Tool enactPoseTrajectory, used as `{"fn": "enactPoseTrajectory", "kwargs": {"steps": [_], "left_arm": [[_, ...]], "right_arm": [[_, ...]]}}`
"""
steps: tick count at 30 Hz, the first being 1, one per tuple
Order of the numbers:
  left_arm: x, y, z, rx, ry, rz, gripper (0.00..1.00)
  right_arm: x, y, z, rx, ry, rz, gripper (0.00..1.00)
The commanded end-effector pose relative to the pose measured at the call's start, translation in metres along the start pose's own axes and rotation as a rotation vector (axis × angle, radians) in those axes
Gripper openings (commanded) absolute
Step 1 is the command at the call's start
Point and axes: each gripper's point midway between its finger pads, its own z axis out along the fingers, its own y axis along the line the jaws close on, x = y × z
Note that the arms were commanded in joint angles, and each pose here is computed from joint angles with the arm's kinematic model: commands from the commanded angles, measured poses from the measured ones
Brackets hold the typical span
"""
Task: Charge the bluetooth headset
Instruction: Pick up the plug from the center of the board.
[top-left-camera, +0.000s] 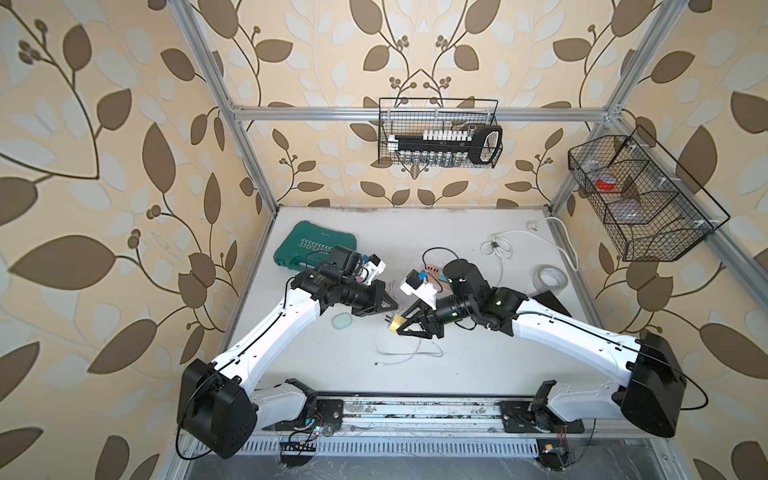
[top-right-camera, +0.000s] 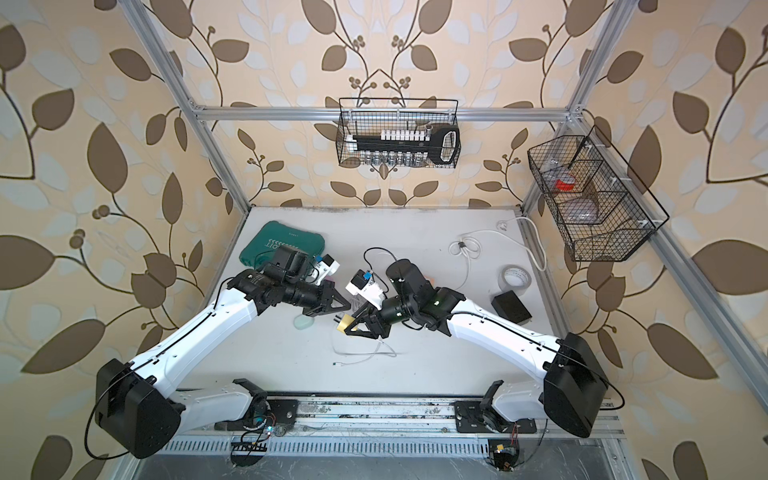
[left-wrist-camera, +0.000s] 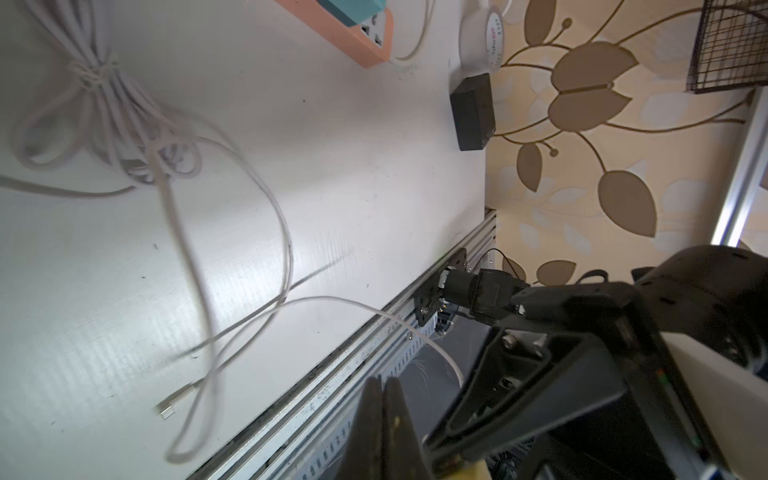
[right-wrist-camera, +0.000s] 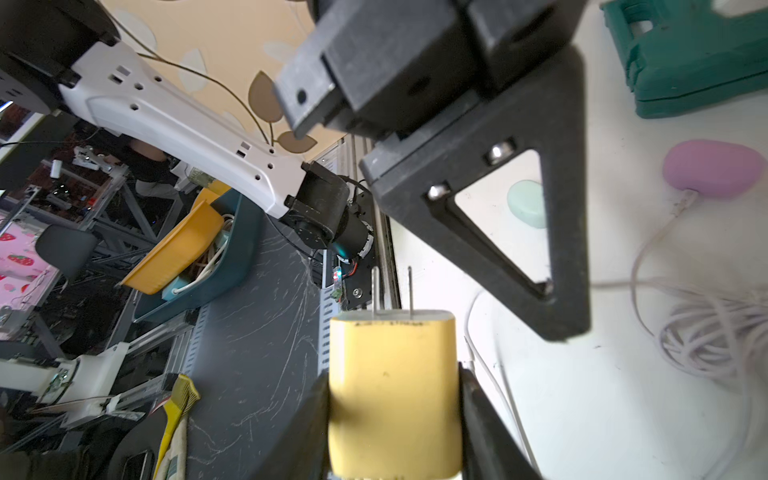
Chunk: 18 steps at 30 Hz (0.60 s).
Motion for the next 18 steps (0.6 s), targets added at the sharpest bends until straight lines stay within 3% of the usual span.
{"fn": "enactPoseTrajectory", "kwargs": {"steps": [1, 2, 5, 11, 18], "left_arm": [[-0.02, 0.004, -0.023, -0.072, -0.124, 0.012, 0.16], [-0.023, 0.003, -0.029, -0.074, -0.149, 0.004, 0.32], [-0.023, -0.011, -0.04, -0.023, -0.176, 0.023, 0.57], [-0.006, -0.047, -0.047, 0.166, -0.115, 0.056, 0.76], [0.009, -0.068, -0.05, 0.292, -0.052, 0.079, 0.85]], "right_arm": [[0.0, -0.014, -0.01, 0.11, -0.011, -0.019, 0.26], [0.0, -0.019, -0.013, 0.147, -0.016, -0.023, 0.26], [0.0, -0.031, -0.021, 0.246, -0.034, -0.047, 0.25], [-0.011, -0.039, -0.038, 0.359, -0.076, -0.119, 0.26], [-0.022, -0.03, -0.035, 0.361, -0.077, -0.197, 0.26]]}}
